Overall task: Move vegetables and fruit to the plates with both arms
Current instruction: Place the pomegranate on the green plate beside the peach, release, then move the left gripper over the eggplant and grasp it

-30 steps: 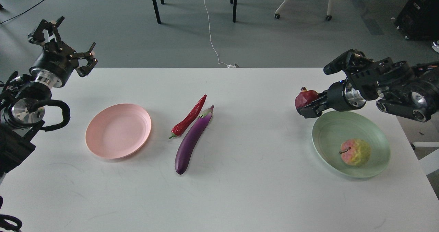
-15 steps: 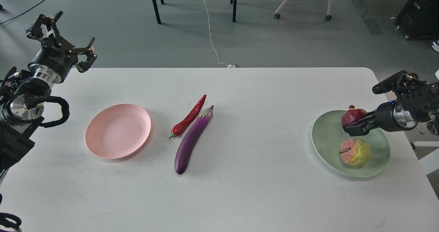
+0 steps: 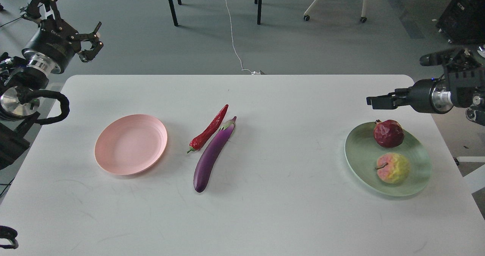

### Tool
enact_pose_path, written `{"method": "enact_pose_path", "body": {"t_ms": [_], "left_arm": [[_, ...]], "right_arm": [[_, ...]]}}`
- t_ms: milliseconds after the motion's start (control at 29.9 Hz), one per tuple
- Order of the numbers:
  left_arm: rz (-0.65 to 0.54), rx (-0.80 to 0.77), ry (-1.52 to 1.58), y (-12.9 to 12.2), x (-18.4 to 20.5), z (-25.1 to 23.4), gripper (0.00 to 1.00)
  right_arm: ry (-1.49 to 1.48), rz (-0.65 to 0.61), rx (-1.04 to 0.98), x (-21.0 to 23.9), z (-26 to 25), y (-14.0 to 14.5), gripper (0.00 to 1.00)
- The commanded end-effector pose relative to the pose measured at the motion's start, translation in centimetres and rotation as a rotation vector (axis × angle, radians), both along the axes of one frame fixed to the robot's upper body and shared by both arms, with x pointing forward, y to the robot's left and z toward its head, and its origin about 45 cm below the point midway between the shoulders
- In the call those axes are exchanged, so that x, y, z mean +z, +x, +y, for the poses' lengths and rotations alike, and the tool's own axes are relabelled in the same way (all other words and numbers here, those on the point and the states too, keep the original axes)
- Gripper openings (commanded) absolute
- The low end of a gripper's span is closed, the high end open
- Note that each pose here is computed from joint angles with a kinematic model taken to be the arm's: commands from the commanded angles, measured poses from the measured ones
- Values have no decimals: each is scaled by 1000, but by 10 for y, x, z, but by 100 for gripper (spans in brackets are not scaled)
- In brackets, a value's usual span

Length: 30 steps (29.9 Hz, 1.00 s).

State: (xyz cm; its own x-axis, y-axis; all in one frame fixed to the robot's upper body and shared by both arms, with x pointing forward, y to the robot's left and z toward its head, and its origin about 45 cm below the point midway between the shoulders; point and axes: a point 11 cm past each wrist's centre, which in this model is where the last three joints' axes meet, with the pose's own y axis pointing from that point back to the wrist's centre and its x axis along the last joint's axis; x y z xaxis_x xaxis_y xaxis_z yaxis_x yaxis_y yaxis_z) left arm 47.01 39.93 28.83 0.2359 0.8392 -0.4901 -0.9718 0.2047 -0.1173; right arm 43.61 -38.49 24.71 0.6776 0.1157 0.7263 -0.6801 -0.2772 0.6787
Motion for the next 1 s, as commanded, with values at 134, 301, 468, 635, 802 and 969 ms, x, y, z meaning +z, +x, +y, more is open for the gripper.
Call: {"method": "enact_pose_path", "body": {"t_ms": [134,301,468,635,802,969], "left_arm": [[-3,-218,277,-4,-6,-55,98],[-63,-384,550,-11,1,-93,98],[-99,-515,958,-20,-13,-105,98],[-220,-644,1233,-35,-17,-143,98],[-374,-807,1532,-67,-52,-188,97],[-505,-905,1776,-89,-93,-205,96]], "right_arm": [[284,-161,-149,20,7,27,98],[556,-226,-252,26,14,32,99],[978,-253,-448,28,17,34,99],[1372,-263,-672,30,-2,33,99],[1768,-213,-856,23,-24,25,99],[2044,-91,-825,5,-34,2,99]]}}
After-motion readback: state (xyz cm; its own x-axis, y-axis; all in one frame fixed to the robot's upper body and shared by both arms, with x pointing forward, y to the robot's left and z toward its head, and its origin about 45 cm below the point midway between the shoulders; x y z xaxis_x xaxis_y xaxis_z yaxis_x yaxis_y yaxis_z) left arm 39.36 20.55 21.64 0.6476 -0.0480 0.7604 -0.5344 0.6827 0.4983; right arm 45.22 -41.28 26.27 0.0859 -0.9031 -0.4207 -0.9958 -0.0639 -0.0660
